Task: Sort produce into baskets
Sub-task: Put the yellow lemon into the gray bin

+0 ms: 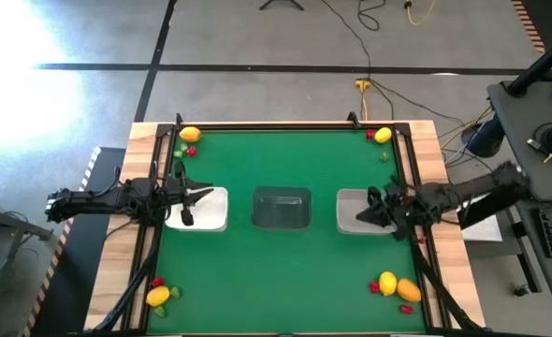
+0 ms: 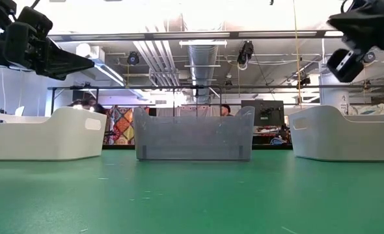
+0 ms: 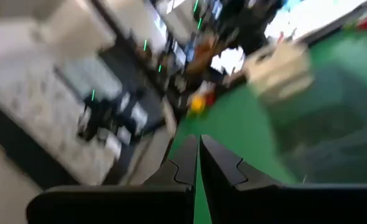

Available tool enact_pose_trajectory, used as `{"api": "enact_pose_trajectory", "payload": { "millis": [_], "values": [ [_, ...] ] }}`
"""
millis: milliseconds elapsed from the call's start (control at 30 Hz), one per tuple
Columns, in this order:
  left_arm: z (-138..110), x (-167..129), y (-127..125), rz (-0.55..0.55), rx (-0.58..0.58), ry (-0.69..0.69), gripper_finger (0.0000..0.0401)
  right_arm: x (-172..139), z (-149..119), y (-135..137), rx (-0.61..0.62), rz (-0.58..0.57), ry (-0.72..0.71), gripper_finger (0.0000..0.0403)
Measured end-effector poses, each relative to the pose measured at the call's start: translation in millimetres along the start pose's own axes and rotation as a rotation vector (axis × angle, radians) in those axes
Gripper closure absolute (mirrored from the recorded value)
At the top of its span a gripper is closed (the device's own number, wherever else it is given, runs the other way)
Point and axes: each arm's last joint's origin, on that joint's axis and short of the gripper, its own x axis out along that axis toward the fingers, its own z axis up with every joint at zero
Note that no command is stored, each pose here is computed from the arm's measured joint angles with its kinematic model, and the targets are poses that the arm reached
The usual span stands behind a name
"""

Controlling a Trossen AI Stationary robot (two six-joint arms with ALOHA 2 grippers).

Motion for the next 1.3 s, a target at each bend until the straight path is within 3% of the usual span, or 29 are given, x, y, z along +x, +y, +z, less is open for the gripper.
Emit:
{"api": "enact_pose_trajectory", "payload": {
  "millis": [267,500,600,733,900,1100,1300],
  "values": [
    [0.0,0.0,0.0,0.0,0.0,0.0,0.0359,39.1,-32.0,72.1,-0.075,0.06,0.389,0.039],
    [-0.2,0.0,0.0,0.0,0.0,0.002,0.0359,48.4,-60.9,128.3,-0.139,-0.252,0.808,0.0389],
    [-0.1,0.0,0.0,0.0,0.0,0.001,0.036,54.6,-68.4,158.4,-0.145,-0.244,0.854,0.0375],
    [-0.1,0.0,0.0,0.0,0.0,0.001,0.0359,59.8,-79.2,173.3,-0.2,-0.354,0.94,0.0325],
    [0.0,0.0,0.0,0.0,0.0,0.0,0.036,61.2,-87.4,174.8,-0.228,-0.508,1.088,0.0231],
    [0.0,0.0,0.0,0.0,0.0,0.0,0.0359,63.8,-102.4,173.1,-0.191,-0.53,1.22,0.0122],
    [0.0,0.0,0.0,0.0,0.0,0.0,0.036,60.6,-103.1,165.5,-0.155,-0.615,1.289,0.0041]
  ]
}}
